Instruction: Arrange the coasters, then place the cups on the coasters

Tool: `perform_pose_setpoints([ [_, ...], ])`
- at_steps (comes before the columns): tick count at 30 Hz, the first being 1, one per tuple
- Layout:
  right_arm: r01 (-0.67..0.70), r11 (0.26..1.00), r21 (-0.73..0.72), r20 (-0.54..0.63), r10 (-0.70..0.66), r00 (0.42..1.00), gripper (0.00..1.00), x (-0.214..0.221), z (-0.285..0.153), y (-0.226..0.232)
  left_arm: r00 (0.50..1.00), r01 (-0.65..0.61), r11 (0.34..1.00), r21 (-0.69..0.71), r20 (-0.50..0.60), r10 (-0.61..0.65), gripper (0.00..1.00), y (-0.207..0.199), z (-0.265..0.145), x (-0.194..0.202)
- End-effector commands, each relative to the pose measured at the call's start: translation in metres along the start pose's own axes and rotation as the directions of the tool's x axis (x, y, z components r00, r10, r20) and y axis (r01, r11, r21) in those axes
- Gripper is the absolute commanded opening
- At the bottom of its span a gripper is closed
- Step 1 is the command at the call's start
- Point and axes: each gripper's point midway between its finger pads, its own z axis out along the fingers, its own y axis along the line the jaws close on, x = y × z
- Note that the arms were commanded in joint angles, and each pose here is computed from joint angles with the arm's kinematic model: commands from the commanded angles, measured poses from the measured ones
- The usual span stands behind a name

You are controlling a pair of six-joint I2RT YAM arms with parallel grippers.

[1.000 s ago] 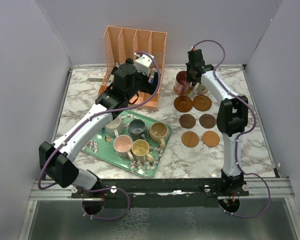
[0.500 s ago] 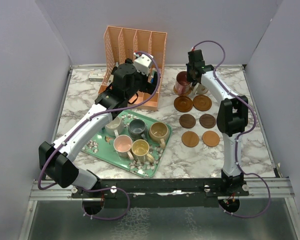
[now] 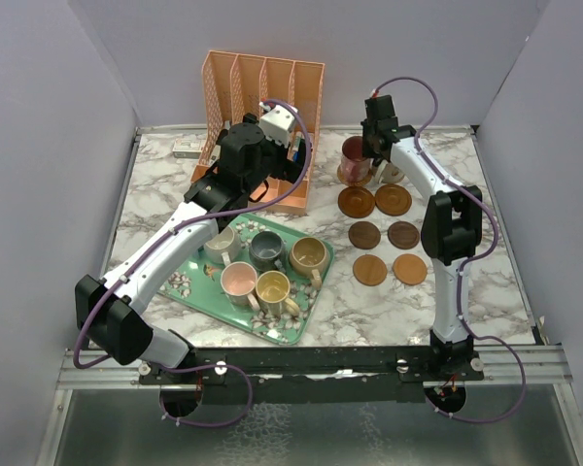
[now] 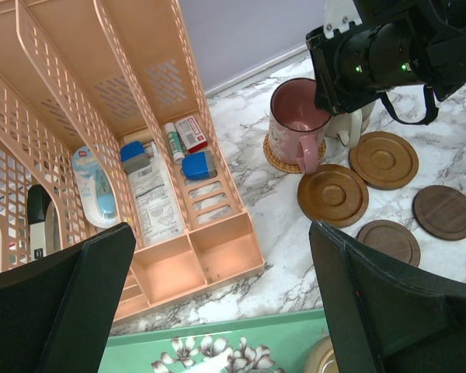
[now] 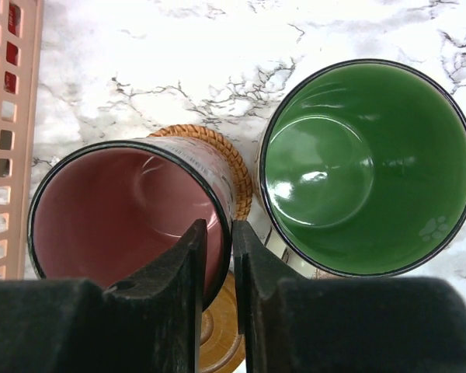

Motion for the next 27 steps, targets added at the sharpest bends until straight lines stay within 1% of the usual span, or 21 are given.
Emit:
perform_pose_setpoints([
  [1,-0.020,1.000,-0.021,0.080,0.021,0.997,0.21,-0.030,-0.012,0.005,0.999,0.015,1.000,0.017,0.050,-0.016,0.99,0.000,-0.008,-0.015],
  [8,-0.019,1.000,-0.020,0.085,0.021,0.996,0.22,-0.033,-0.014,0.005,0.999,0.016,1.000,0.012,0.050,-0.017,0.99,0.002,-0.008,-0.015],
  [18,-0.011,1.000,-0.028,0.113,0.014,0.994,0.25,-0.044,-0.019,0.005,0.999,0.017,1.000,0.012,0.047,-0.017,0.99,0.003,-0.008,-0.014],
  [27,0.005,1.000,-0.014,0.131,-0.003,0.991,0.26,-0.050,-0.023,0.002,0.999,0.018,1.000,0.012,0.049,-0.019,0.99,0.004,-0.009,-0.014],
])
